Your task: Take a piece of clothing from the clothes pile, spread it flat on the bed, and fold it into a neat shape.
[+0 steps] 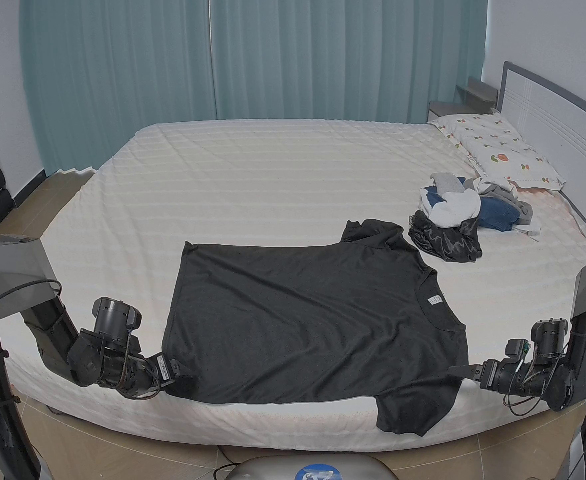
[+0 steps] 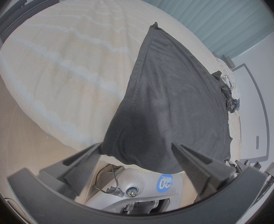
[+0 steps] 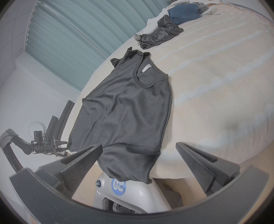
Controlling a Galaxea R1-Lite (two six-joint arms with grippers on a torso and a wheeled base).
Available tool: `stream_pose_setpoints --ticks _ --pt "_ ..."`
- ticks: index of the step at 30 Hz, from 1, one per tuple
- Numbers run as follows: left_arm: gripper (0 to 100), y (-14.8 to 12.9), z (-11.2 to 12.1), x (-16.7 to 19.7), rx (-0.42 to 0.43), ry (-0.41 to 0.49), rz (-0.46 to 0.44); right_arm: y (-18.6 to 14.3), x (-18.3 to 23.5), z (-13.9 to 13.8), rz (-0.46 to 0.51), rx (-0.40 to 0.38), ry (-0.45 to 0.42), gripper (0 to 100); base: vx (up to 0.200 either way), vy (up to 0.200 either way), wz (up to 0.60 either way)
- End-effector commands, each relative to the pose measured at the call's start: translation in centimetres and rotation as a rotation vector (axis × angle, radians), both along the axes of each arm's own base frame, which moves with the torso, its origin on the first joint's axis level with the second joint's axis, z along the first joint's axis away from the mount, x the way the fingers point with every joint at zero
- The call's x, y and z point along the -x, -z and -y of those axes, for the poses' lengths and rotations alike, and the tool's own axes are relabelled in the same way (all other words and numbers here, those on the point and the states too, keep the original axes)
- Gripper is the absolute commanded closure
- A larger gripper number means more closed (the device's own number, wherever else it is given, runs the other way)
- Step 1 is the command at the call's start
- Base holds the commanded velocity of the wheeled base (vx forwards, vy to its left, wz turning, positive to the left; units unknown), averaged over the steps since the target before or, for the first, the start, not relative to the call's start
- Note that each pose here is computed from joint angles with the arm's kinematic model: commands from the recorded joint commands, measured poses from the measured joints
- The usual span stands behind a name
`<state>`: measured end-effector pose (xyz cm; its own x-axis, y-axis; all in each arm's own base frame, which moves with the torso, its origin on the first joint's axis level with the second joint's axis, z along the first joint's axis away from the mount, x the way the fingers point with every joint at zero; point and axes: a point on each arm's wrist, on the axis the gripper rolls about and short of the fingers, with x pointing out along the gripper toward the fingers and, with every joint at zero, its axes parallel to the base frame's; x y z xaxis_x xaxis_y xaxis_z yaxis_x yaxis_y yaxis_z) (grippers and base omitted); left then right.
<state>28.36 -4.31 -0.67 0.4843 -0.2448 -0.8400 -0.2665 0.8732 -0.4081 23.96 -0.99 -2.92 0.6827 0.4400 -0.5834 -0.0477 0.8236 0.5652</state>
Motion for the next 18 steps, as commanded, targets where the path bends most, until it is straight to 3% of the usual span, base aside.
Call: stream_pose_setpoints --ticks 1,9,18 --pt "100 0.0 -0.1 0.2 -0.001 -0.005 -0.009 0.0 0.5 -0.1 -0.01 0.007 -0.012 0 0.0 0.0 0.0" --pt "100 -0.7 -0.2 0.4 -0.053 -0.039 0.018 0.6 1.4 -0.9 -0.03 0.026 -0.1 0 0.0 0.0 0.0" --pt "100 -1.4 -0.2 0.5 -0.052 -0.039 0.026 1.5 1.3 -2.1 -0.053 0.048 -0.132 0 0.0 0.0 0.0"
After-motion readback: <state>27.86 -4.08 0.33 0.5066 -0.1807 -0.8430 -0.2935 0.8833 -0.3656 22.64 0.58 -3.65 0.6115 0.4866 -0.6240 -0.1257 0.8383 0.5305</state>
